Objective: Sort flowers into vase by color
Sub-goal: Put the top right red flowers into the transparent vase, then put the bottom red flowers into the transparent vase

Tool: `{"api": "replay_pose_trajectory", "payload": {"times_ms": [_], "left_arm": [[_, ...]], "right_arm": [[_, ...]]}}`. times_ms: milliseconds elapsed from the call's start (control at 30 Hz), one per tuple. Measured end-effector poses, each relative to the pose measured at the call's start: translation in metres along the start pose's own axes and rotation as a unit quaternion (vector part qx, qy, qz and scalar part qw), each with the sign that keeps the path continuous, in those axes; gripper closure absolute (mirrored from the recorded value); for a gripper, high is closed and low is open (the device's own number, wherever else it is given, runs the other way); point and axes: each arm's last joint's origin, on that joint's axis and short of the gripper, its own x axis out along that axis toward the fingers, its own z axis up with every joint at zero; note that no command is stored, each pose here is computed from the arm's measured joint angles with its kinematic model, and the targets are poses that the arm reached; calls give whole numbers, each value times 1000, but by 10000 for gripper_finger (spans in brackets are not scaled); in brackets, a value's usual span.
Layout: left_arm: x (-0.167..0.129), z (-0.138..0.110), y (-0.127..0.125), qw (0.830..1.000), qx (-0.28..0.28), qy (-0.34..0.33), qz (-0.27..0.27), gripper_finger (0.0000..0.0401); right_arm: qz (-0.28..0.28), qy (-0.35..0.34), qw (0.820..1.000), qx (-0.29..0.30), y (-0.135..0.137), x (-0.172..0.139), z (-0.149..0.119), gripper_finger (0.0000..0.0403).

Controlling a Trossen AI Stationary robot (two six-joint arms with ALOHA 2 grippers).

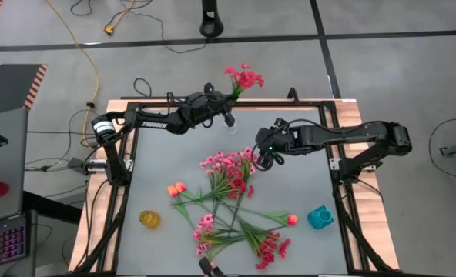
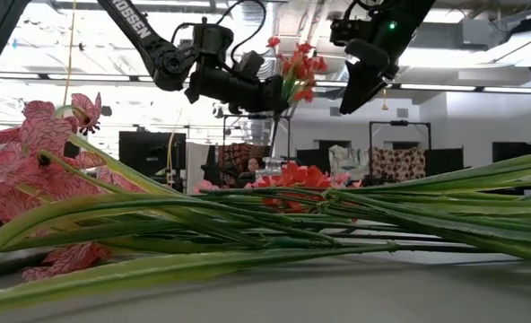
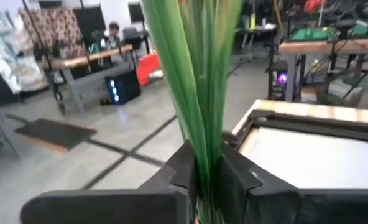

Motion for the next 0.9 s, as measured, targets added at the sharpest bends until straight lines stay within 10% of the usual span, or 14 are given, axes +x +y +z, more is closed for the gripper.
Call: {"api": "replay_pose_trajectory", "payload": {"times_ms": [467, 900], "left_arm": [[-21, -8, 3, 984, -12, 179, 16, 235], [-76, 42, -4, 972, 7, 231, -52, 229]], "right_arm": [[1, -2, 1000, 3, 0, 0, 0, 173], [29, 5, 999, 32, 2, 0, 0, 173]]}}
